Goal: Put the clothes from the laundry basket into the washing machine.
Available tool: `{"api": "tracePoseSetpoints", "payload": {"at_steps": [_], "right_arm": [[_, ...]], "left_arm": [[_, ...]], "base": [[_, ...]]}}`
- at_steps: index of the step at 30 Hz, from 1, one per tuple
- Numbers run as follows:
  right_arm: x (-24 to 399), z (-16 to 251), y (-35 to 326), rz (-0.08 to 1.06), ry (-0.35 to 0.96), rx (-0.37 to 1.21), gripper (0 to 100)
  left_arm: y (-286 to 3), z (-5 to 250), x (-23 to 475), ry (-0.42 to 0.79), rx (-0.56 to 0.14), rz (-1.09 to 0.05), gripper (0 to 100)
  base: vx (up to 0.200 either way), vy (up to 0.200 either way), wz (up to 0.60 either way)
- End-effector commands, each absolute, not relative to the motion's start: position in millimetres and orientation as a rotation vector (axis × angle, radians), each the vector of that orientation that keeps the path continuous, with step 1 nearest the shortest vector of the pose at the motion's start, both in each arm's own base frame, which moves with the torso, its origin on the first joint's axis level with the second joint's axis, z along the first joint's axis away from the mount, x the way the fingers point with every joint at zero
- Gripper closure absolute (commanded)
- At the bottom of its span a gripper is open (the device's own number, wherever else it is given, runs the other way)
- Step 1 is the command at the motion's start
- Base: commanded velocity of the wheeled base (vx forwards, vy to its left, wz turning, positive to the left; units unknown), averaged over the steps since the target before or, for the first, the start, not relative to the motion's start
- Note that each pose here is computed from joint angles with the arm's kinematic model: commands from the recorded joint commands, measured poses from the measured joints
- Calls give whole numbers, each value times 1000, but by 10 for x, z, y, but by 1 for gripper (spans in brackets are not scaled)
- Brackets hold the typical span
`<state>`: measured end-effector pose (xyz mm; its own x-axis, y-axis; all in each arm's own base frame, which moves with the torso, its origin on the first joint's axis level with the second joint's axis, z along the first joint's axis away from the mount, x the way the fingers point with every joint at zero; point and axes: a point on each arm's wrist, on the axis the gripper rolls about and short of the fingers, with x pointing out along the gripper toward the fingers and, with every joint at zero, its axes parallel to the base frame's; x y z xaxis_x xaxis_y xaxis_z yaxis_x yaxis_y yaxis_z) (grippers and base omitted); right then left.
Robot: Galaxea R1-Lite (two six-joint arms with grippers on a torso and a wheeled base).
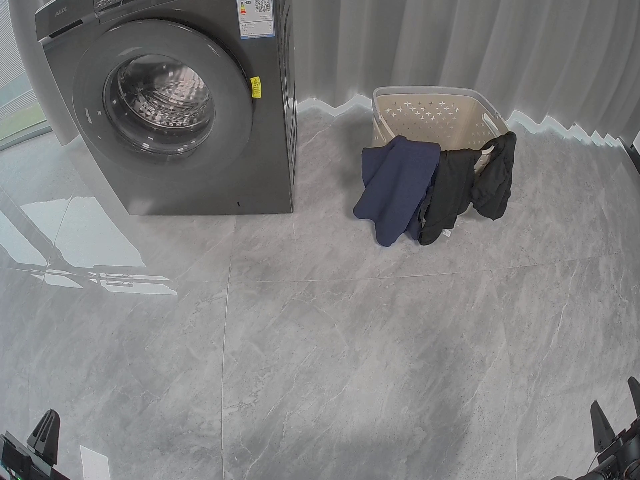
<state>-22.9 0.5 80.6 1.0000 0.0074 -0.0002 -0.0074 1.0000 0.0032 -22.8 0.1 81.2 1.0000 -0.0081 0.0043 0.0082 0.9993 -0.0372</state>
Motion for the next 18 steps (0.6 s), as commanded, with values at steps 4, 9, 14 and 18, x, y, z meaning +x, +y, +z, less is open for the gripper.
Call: {"api": "tracePoseSetpoints", "payload": {"at_steps": [4, 9, 14, 18], "right_arm": [[-223, 753, 5, 8, 9, 2, 0], [-223, 755, 6, 9, 8, 2, 0], [-223, 755, 6, 9, 8, 2, 0], [-223, 755, 6, 9, 8, 2, 0]], "left_arm": [[1, 765, -224, 0, -41, -6, 100], [1, 765, -224, 0, -37, -6, 100], [1, 765, -224, 0, -37, -6, 100], [1, 765, -224, 0, -40, -6, 100]], "base": [[100, 0, 0], [40, 0, -360], [200, 0, 0], [200, 0, 0]]}}
